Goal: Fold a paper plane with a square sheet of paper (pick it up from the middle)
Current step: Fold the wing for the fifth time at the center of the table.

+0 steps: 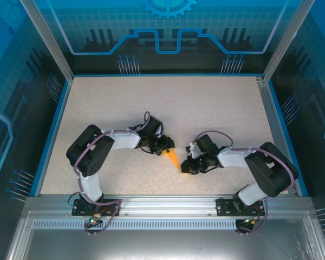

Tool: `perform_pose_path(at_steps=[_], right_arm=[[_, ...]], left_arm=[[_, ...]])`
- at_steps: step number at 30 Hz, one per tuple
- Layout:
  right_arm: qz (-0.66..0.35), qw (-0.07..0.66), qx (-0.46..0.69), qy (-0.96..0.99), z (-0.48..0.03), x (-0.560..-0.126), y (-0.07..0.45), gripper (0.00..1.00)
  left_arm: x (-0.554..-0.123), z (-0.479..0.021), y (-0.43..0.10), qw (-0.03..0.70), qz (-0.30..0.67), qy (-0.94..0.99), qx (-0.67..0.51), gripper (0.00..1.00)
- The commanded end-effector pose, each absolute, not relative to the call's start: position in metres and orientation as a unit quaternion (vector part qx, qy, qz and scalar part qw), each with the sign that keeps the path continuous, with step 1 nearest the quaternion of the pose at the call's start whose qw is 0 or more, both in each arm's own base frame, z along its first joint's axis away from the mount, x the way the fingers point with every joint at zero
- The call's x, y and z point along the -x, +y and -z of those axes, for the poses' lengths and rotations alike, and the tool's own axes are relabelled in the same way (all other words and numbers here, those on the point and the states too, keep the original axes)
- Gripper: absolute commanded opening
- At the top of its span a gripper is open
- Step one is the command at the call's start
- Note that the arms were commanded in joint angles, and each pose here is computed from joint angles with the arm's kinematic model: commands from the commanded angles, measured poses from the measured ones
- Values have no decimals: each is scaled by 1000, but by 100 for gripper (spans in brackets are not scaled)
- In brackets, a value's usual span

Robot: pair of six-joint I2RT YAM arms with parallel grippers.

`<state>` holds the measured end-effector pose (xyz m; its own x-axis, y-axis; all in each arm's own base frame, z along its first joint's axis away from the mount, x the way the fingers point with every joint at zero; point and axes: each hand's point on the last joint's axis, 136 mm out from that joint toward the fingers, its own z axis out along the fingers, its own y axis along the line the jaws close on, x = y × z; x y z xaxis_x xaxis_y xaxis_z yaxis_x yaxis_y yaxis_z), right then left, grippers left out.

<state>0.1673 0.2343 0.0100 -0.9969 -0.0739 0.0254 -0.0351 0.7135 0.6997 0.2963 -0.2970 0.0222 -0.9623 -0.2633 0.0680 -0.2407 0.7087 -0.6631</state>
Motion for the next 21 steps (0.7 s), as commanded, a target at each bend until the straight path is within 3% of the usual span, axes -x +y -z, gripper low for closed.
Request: perform_pose_path(at_steps=[1,12,21], right_arm=[[359,44,-18,-932,-13,-153,222,10],[405,-58,-56,-911,-67,-208,266,12],[407,-72,-1,-911,-51,-244,286,10]], left_arm=[[-293,1,-276,4,309,938,160,39],[-294,0,-279,1,316,935,159,40],[-295,-3,-283,-1,325,933,154,40]])
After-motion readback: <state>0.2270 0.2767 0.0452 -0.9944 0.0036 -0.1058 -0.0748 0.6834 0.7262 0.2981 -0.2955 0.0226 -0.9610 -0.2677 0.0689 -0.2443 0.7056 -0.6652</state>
